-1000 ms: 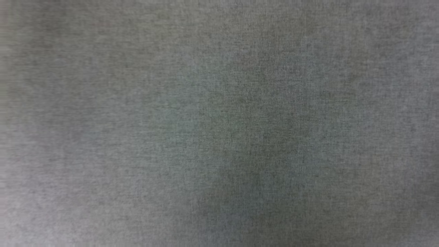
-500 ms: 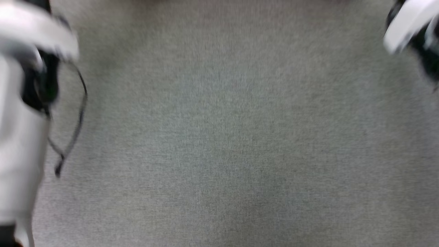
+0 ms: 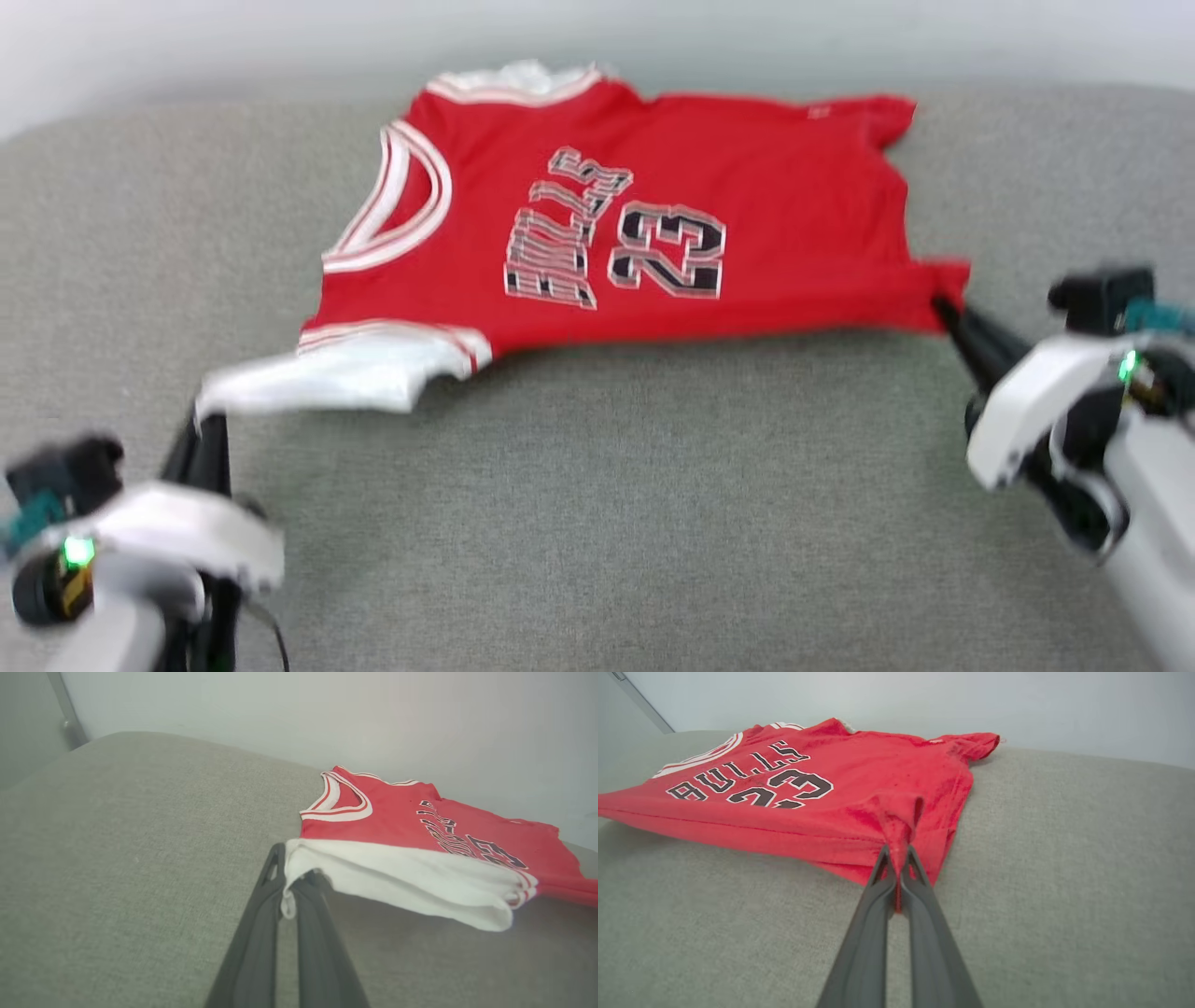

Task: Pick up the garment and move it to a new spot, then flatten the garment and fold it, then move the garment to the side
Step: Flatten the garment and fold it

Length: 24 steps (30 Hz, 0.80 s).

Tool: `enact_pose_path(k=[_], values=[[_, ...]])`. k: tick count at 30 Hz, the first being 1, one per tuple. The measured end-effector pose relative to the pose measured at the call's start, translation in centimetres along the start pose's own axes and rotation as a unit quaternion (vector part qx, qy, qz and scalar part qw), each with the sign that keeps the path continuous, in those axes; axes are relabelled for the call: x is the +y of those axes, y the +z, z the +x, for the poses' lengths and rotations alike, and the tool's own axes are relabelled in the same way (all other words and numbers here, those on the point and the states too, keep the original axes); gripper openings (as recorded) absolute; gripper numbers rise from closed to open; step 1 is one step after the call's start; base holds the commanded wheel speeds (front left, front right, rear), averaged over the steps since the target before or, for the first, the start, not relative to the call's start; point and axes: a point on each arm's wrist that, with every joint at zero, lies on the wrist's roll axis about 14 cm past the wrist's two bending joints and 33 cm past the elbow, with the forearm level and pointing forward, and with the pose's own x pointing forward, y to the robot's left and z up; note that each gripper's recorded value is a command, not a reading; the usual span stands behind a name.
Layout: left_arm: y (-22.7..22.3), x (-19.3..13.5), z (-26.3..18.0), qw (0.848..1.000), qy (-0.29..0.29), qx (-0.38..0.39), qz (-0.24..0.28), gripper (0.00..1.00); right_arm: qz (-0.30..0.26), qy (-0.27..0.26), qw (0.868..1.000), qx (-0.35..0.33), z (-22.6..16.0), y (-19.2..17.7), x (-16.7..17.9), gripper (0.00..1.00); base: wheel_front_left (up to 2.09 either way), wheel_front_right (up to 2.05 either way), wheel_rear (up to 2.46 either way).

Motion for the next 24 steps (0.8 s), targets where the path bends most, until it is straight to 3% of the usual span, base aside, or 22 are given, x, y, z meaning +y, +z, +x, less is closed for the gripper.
enact_pose_path(k=[8,14,19,24], values=[[-2.8,0.7,-7.7,0.998,0.037,0.053,-0.025,0.0,0.024,-0.002,0.999,0.023,-5.1,-4.0,1.2,0.0,0.0,0.0,0.0],[-3.6,1.0,-11.0,0.994,0.055,0.082,-0.035,0.0,0.042,-0.009,0.998,0.053,-7.8,-6.6,1.8,0.0,0.0,0.0,0.0],[-2.4,0.5,-11.4,0.995,0.048,0.075,-0.034,0.0,0.049,-0.012,0.997,0.059,-8.6,-6.7,2.3,0.0,0.0,0.0,0.0],[0.7,-1.4,-8.4,0.999,0.007,0.029,-0.026,0.0,0.051,-0.013,0.996,0.068,-7.8,-6.3,2.5,0.0,0.0,0.0,0.0]])
